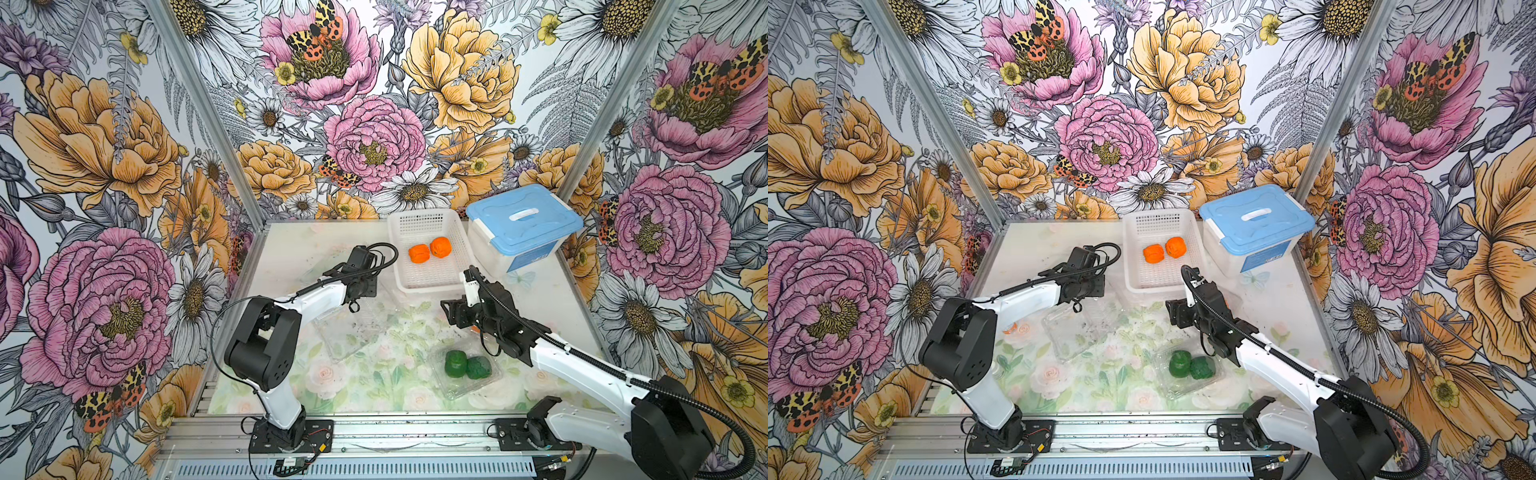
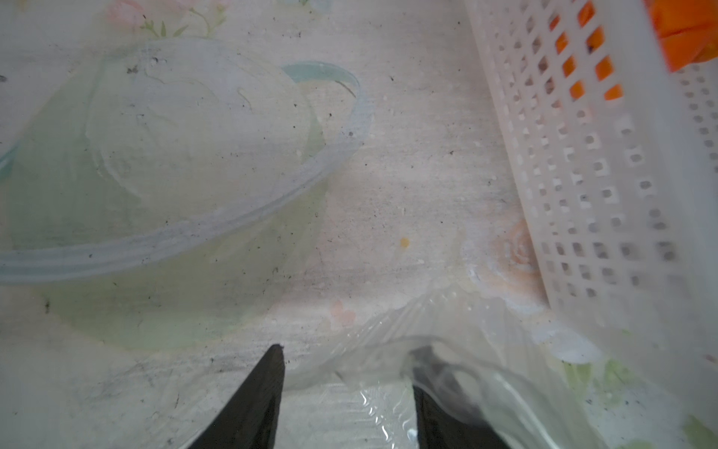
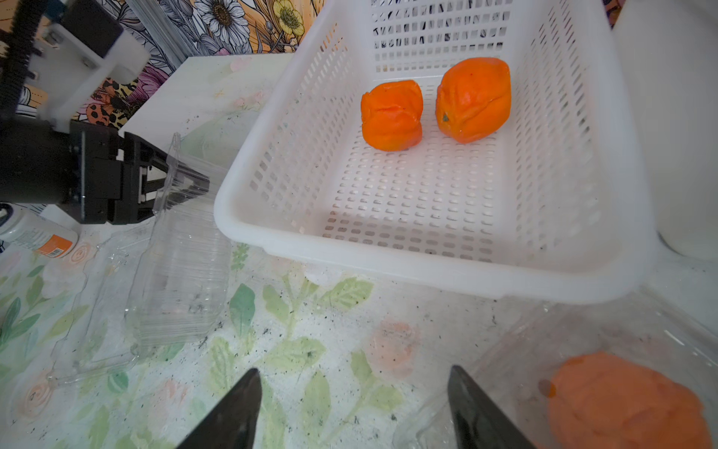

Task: Take oranges out of containers
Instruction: Move the packing box to the center of the board.

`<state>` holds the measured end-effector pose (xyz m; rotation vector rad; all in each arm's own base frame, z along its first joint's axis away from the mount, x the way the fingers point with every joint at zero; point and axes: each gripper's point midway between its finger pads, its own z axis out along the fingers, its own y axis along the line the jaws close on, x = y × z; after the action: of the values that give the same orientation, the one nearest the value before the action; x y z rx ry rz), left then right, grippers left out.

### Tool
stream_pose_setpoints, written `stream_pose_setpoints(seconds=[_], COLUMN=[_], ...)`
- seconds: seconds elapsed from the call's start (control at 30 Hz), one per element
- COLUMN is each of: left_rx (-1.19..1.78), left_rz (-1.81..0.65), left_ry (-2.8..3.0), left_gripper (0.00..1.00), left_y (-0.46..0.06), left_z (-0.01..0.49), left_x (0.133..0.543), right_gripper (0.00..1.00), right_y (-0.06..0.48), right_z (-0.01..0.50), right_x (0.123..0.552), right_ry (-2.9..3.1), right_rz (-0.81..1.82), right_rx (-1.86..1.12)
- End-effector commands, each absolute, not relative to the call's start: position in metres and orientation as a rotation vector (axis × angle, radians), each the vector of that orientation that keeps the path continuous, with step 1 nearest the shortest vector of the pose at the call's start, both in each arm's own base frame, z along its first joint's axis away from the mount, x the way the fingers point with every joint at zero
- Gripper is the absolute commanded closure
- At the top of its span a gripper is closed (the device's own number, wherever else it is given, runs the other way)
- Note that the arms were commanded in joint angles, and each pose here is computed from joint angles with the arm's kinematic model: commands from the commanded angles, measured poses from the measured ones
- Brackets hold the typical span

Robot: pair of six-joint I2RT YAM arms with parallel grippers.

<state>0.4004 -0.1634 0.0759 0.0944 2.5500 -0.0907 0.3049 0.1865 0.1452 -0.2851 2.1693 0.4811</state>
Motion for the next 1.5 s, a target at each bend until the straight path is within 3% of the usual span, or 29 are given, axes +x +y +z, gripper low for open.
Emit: stream_pose_setpoints(seconds=[0.0,0.07,0.2,0.27,0.47,0.83,1.0,1.07,1.2,1.47], left_rx=[0.115,0.119,0.107,0.095,0.035,-0.123,-0.145,-0.138,-0.117,-0.026], left_rz=[-0.017,-0.008,-0.021,-0.023,0.031,0.159,0.208,0.226,0.251,0.35], left_ry=[2.538,2.542,2.551,2.555,2.517,2.492,2.483,2.457,2.41,2.29], left_gripper=[0.44,0.46,0.68,0.75,0.78,0.78,0.64,0.46,0.27,0.12], left_y=[-0.153,-0.151,-0.148,-0.145,-0.12,-0.053,-0.036,-0.034,-0.04,-0.08], left_z=[0.079,0.076,0.072,0.07,0.082,0.103,0.112,0.122,0.146,0.192], left_x=[0.416,0.421,0.431,0.436,0.462,0.55,0.569,0.575,0.575,0.537], right_gripper=[0.26,0.26,0.26,0.26,0.25,0.25,0.25,0.25,0.24,0.2], right_y=[0.183,0.182,0.178,0.176,0.168,0.157,0.155,0.154,0.156,0.157], right_z=[0.16,0.16,0.16,0.159,0.157,0.157,0.154,0.153,0.15,0.154], right_x=[0.312,0.312,0.313,0.314,0.315,0.317,0.317,0.318,0.318,0.316], right_ry=[2.096,2.091,2.084,2.082,2.081,2.078,2.085,2.088,2.095,2.114], right_rz=[0.475,0.472,0.453,0.442,0.404,0.375,0.37,0.369,0.383,0.46], right_rx=[-0.249,-0.245,-0.232,-0.224,-0.197,-0.162,-0.154,-0.149,-0.149,-0.111])
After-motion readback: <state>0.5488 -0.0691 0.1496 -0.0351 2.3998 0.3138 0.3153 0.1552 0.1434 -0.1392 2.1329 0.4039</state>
